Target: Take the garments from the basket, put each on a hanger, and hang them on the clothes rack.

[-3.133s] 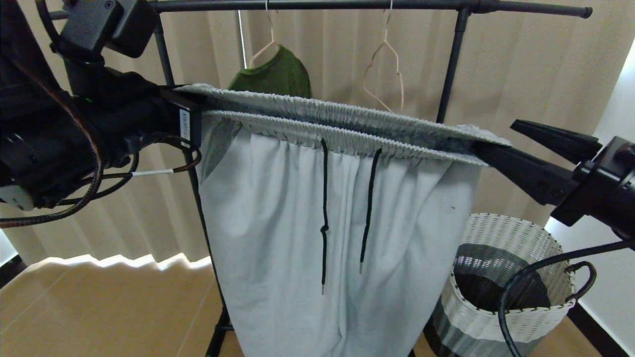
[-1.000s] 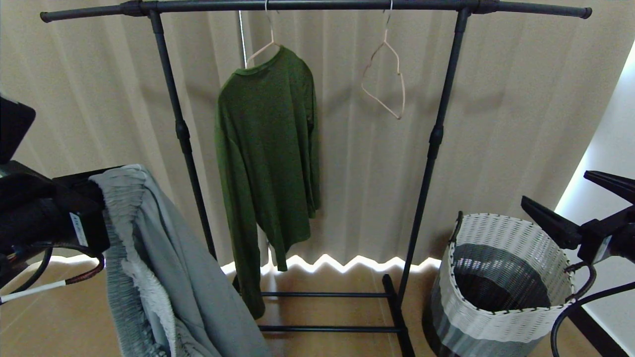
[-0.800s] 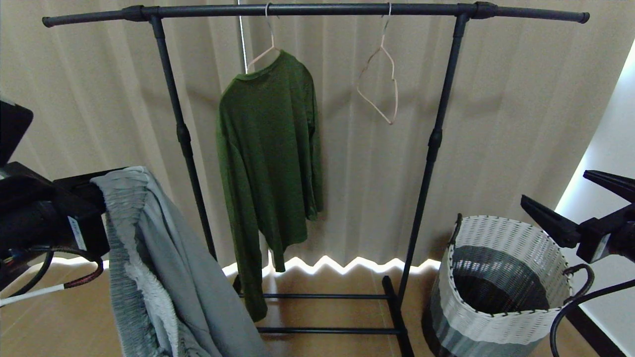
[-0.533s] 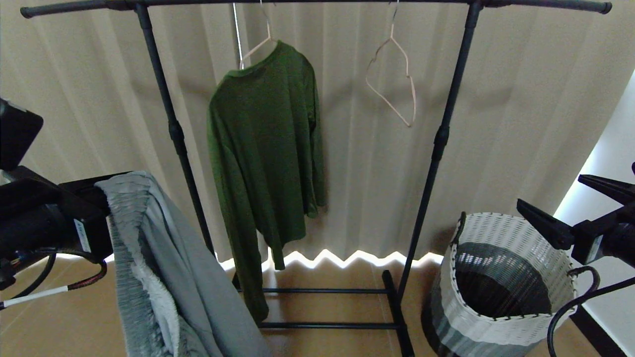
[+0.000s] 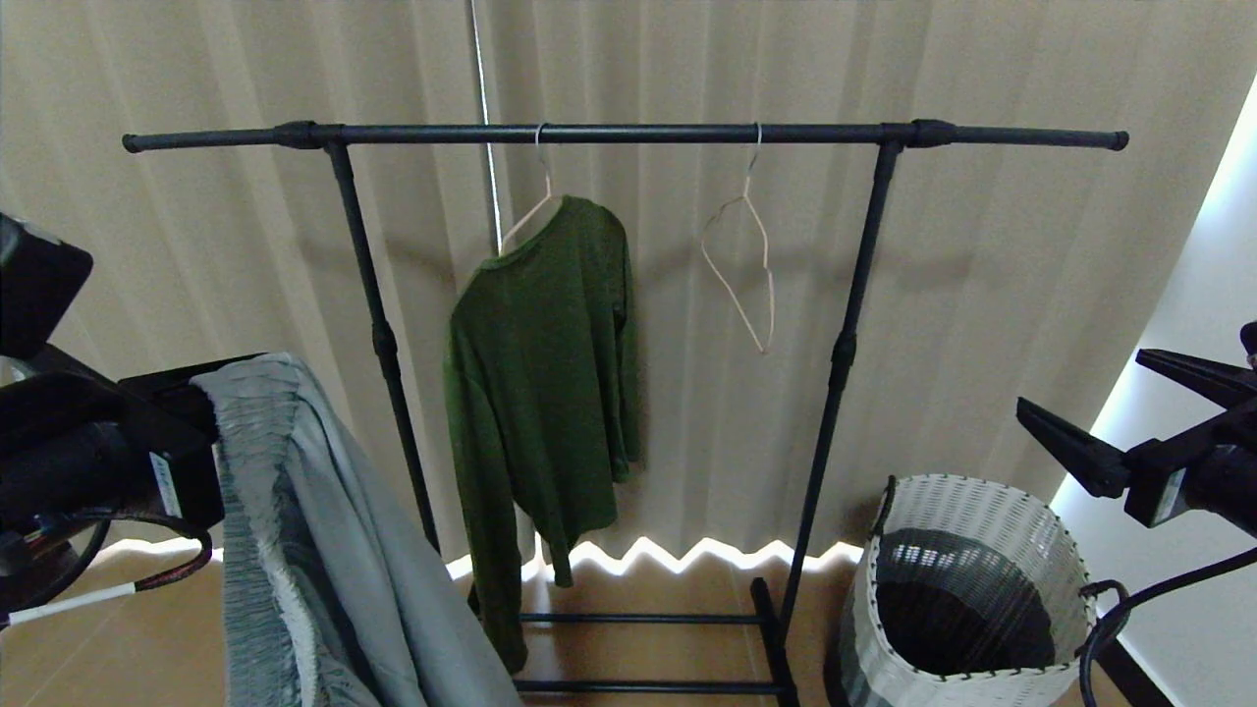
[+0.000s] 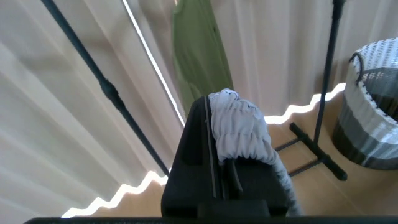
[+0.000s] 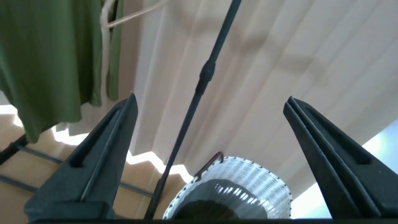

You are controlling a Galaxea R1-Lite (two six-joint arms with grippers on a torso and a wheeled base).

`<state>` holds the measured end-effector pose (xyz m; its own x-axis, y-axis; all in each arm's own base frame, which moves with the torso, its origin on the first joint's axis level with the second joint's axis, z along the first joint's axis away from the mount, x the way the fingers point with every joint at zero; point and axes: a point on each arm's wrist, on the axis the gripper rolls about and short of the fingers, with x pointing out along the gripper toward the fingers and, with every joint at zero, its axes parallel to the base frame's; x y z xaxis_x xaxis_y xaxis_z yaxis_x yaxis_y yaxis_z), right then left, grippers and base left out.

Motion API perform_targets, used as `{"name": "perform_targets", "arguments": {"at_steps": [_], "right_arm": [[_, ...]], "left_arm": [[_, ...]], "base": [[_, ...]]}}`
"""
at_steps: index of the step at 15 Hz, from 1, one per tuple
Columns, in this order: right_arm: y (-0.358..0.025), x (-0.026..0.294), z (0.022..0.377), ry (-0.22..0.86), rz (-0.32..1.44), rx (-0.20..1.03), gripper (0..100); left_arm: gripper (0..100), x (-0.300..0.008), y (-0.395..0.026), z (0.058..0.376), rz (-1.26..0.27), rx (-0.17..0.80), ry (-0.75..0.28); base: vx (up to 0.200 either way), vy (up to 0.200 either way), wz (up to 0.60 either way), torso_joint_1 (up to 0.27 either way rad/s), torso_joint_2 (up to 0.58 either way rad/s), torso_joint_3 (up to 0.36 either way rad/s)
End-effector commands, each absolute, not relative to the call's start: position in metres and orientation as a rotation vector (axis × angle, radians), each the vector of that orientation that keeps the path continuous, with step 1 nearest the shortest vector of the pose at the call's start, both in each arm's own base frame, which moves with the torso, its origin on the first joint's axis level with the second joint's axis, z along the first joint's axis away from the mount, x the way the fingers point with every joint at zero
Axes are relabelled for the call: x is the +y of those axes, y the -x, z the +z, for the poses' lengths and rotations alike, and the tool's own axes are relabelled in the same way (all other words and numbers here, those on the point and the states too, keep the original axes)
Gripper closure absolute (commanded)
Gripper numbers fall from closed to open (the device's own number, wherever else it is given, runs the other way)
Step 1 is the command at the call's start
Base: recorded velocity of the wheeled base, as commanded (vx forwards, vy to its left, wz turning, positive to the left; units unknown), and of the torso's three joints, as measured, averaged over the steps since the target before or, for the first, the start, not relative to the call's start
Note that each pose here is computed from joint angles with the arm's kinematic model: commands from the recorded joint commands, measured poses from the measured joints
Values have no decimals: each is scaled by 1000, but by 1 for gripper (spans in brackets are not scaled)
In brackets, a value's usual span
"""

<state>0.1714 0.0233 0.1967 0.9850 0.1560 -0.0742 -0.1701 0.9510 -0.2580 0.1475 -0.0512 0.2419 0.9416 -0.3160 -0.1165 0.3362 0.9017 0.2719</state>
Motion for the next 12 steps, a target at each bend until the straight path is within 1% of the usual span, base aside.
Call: {"name": "perform_targets", "arguments": {"at_steps": [1, 9, 11, 12], "right_arm": [[-172, 23, 196, 267, 167, 55, 0], [-171, 23, 197, 271, 166, 60, 0], [-173, 23, 194, 273, 168, 81, 0], [-173, 23, 189, 276, 165, 119, 0]], "left_arm": [[100, -51, -147, 240, -338, 74, -296], [100, -49, -140, 233, -342, 82, -313], [100, -47, -137, 231, -339, 66, -353], [100, -47, -137, 230, -338, 58, -354]], "base": [[0, 0, 0, 290, -452, -266], [0, 0, 0, 243, -498, -262], [0, 0, 0, 105, -229, -119], [0, 0, 0, 51, -85, -51]]}}
